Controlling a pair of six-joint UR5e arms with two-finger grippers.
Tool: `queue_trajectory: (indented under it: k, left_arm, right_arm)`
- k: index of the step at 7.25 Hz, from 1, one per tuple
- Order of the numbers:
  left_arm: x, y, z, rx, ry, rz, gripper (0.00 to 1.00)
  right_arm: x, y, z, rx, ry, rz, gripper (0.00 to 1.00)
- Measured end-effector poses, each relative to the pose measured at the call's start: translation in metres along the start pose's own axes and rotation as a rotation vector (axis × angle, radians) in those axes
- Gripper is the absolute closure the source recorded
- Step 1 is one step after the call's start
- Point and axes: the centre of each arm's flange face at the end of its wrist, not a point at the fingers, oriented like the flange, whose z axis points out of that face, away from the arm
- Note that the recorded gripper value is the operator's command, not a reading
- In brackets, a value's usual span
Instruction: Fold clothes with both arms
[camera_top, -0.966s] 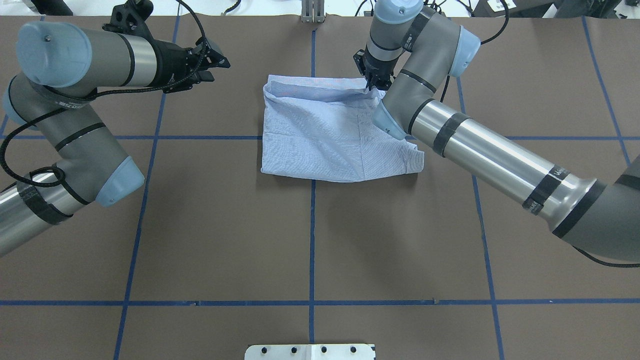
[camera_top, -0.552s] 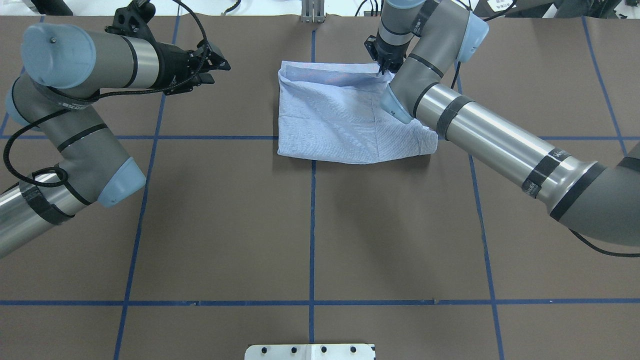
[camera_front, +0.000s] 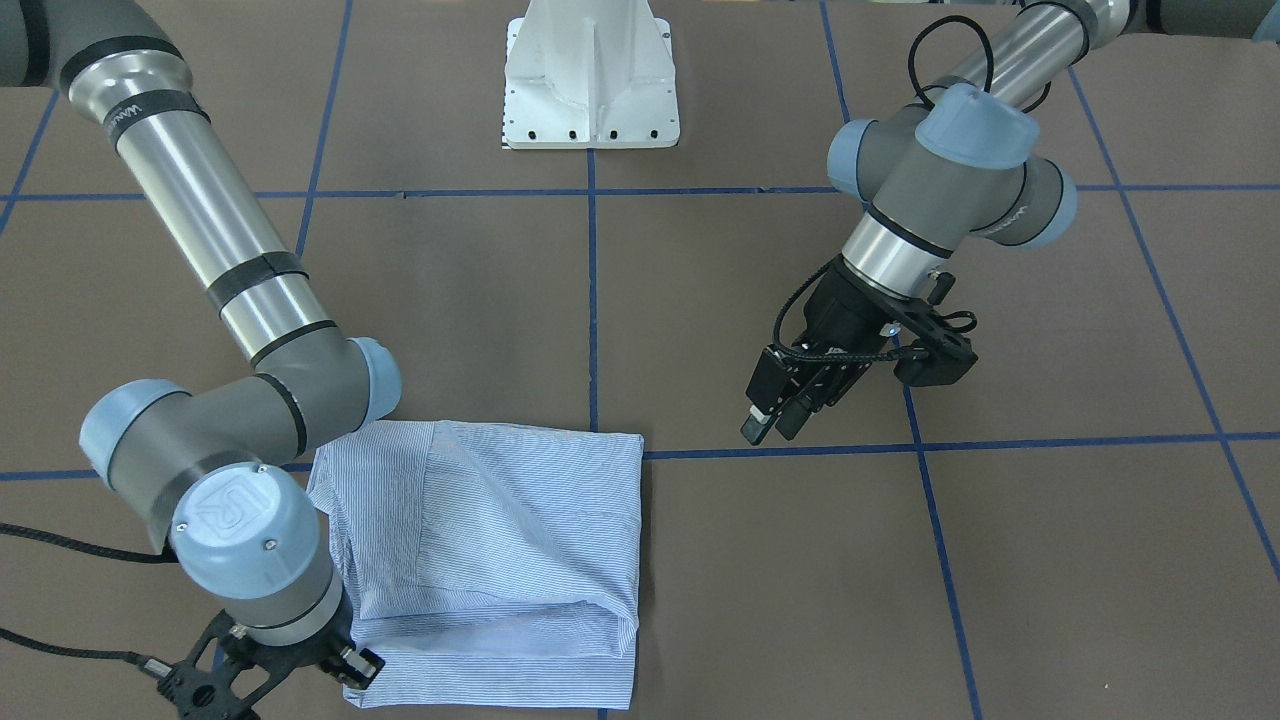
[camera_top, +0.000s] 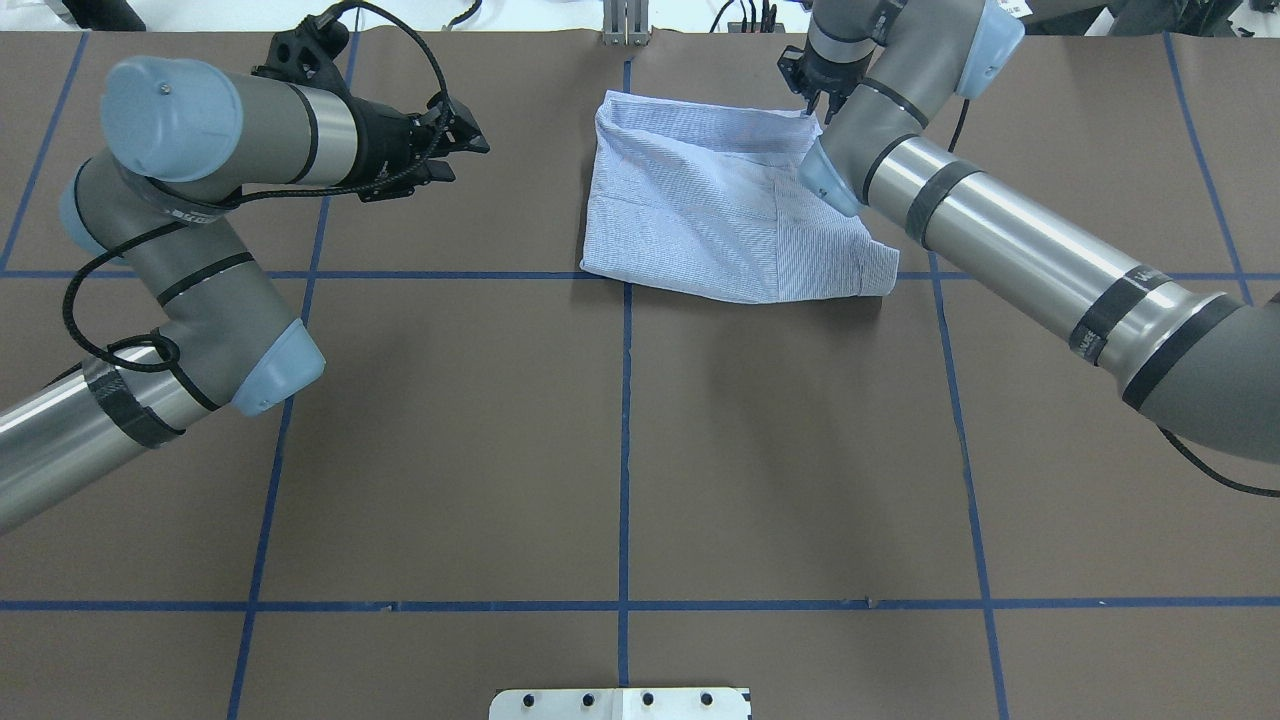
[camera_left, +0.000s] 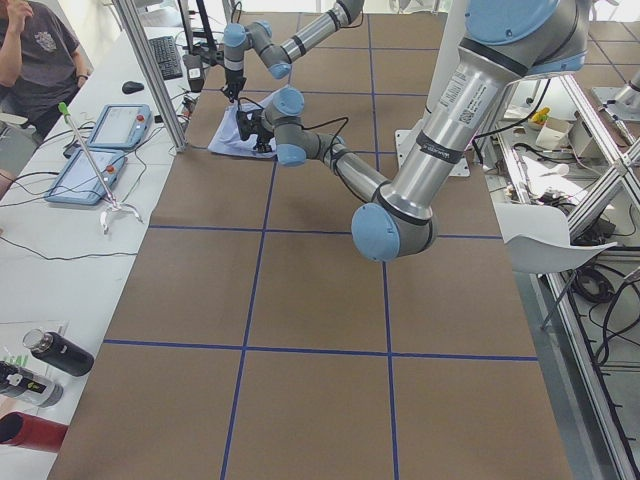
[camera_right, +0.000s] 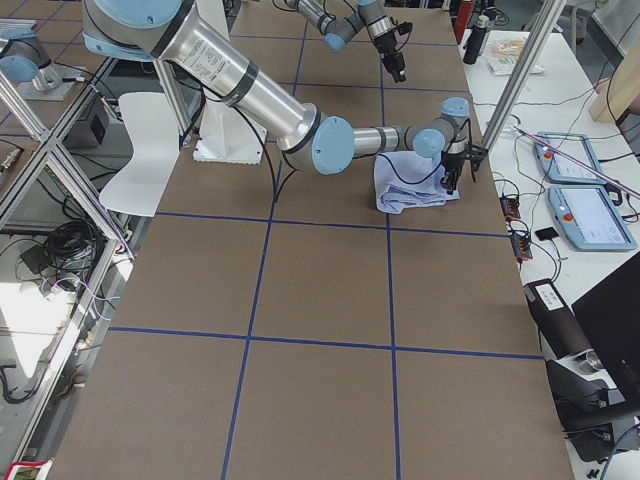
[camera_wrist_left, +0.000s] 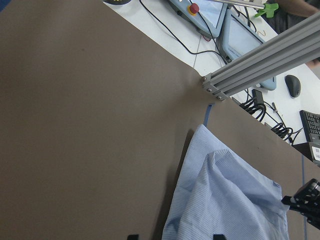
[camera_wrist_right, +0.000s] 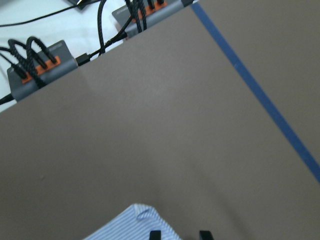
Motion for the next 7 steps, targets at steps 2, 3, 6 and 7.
queue_trajectory:
  k: [2, 3, 6, 7]
  left_arm:
    - [0.004, 0.02, 0.023, -0.032, -0.019, -0.031, 0.42]
    - [0.01, 0.032, 0.031, -0.048, -0.02, -0.047, 0.43]
    - [0.013, 0.046, 0.023, -0.106, -0.006, 0.035, 0.41]
    - [-0.005, 0.045, 0.008, -0.138, -0.007, 0.147, 0.39]
  right_arm:
    - [0.029, -0.041, -0.005, -0.015, 0.007, 0.026, 0.6]
    - [0.043, -0.058, -0.01, -0.036, -0.002, 0.042, 0.6]
    - [0.112, -0.084, -0.02, -0.064, -0.051, -0.007, 0.35]
    - [0.149, -0.093, -0.025, -0.075, -0.071, -0.06, 0.34]
